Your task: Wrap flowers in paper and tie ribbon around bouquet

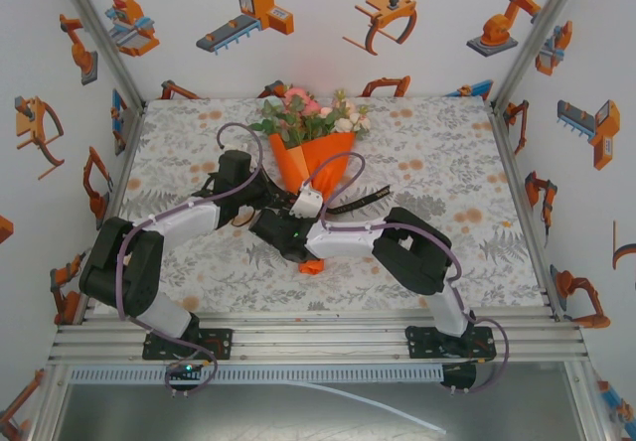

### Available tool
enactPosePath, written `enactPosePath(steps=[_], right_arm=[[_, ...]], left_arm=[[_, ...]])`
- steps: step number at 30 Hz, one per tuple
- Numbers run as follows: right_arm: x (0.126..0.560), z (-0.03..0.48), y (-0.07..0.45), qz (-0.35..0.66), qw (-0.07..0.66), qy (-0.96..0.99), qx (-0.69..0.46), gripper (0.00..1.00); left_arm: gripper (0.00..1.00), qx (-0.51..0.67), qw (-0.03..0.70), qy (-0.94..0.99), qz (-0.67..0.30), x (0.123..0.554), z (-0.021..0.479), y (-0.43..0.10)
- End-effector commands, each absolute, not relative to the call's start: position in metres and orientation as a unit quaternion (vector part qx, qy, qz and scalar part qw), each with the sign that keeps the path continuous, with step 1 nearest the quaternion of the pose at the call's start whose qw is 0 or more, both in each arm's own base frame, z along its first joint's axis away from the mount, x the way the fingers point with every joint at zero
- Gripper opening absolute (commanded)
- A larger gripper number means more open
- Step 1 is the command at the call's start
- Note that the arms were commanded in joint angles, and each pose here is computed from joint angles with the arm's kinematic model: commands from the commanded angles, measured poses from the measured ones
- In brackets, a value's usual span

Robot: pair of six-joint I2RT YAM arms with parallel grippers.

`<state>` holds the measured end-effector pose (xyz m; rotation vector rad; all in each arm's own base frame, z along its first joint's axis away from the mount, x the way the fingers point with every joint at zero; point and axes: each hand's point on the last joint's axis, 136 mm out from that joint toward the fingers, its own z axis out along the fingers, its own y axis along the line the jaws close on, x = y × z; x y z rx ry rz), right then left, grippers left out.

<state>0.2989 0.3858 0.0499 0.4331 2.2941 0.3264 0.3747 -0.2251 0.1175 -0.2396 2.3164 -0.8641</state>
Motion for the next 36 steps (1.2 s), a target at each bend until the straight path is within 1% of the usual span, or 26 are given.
enactPosePath(steps=[1, 6, 8, 13, 18, 21, 25, 29, 33, 36], right_arm=[[0.305, 0.038, 0.369, 0.098, 0.4, 0.892, 0.184, 0.2], [0.301, 0.045, 0.371, 0.121, 0.405, 0.891, 0.164, 0.0], [0.296, 0.055, 0.374, 0.135, 0.407, 0.893, 0.137, 0.0], [0.265, 0.092, 0.392, 0.204, 0.383, 0.901, -0.003, 0.0], [0.253, 0.12, 0.367, 0.202, 0.378, 0.902, -0.057, 0.0], [0.259, 0.126, 0.352, 0.184, 0.372, 0.906, -0.085, 0.0], [0.282, 0.127, 0.328, 0.153, 0.379, 0.905, -0.118, 0.0], [0.303, 0.134, 0.318, 0.141, 0.38, 0.895, -0.187, 0.0], [0.316, 0.122, 0.297, 0.092, 0.379, 0.893, -0.226, 0.0], [0.316, 0.114, 0.296, 0.118, 0.377, 0.887, -0.238, 0.0]], left_arm=[[0.0, -0.083, 0.333, 0.875, -0.341, 0.375, 0.125, -0.226], [0.0, -0.084, 0.333, 0.876, -0.339, 0.375, 0.124, -0.224], [0.0, -0.085, 0.336, 0.874, -0.34, 0.376, 0.127, -0.223], [0.0, -0.084, 0.343, 0.874, -0.335, 0.378, 0.131, -0.218], [0.0, -0.072, 0.343, 0.872, -0.342, 0.376, 0.135, -0.221], [0.0, -0.058, 0.344, 0.867, -0.355, 0.371, 0.141, -0.225], [0.0, -0.036, 0.336, 0.863, -0.375, 0.359, 0.147, -0.232], [0.0, -0.016, 0.334, 0.865, -0.375, 0.344, 0.145, -0.236], [0.0, 0.006, 0.338, 0.864, -0.373, 0.332, 0.147, -0.239], [0.0, 0.024, 0.347, 0.867, -0.356, 0.326, 0.147, -0.24]])
